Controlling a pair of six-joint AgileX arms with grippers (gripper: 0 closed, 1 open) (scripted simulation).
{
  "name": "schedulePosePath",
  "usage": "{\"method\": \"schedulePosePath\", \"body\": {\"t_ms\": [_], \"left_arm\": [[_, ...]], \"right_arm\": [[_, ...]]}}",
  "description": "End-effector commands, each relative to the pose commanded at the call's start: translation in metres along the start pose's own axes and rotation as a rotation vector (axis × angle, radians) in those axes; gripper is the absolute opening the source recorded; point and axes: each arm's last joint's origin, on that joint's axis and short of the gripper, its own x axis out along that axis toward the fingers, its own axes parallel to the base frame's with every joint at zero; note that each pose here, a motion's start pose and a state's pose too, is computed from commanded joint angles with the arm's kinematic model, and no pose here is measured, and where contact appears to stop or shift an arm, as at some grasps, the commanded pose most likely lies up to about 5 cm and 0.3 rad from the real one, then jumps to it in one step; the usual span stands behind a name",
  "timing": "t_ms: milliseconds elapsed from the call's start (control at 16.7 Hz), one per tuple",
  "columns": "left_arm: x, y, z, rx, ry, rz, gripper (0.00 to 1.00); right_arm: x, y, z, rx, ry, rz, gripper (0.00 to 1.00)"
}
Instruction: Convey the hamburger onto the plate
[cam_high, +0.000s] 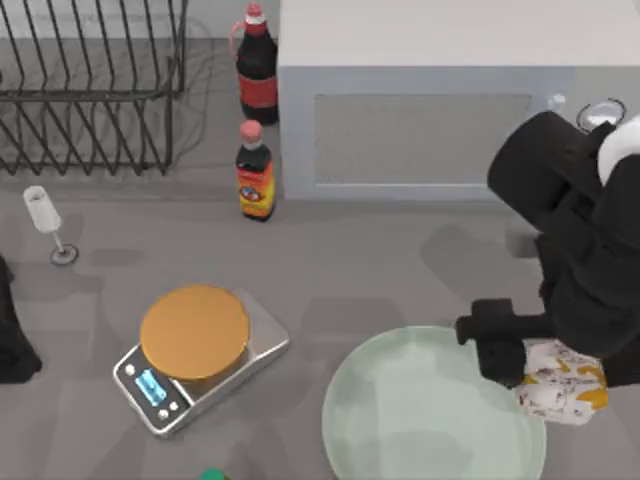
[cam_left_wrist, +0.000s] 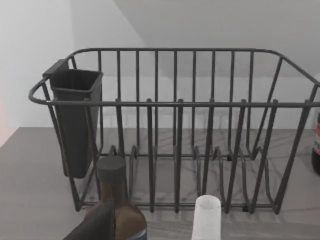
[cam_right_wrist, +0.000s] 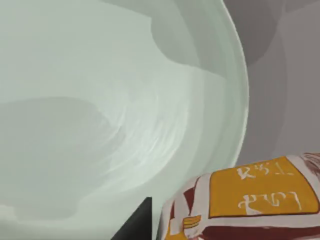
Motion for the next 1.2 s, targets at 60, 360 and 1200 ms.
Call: {"method": "schedulePosePath", "body": {"t_ms": [60, 360, 1200], "left_arm": [[0.0, 0.0, 0.0, 0.0, 0.0, 0.0, 1.0], [0.0, 0.0, 0.0, 0.0, 0.0, 0.0, 1.0], [0.0, 0.0, 0.0, 0.0, 0.0, 0.0, 1.0]], "right_arm": [[0.002, 0.008, -0.001, 0.107, 0.009, -0.009, 0.0], [0.015, 0.045, -0.01, 0.66, 0.031, -0.065, 0.0], [0.017, 0.075, -0.001, 1.588, -0.005, -0.011, 0.0]]}}
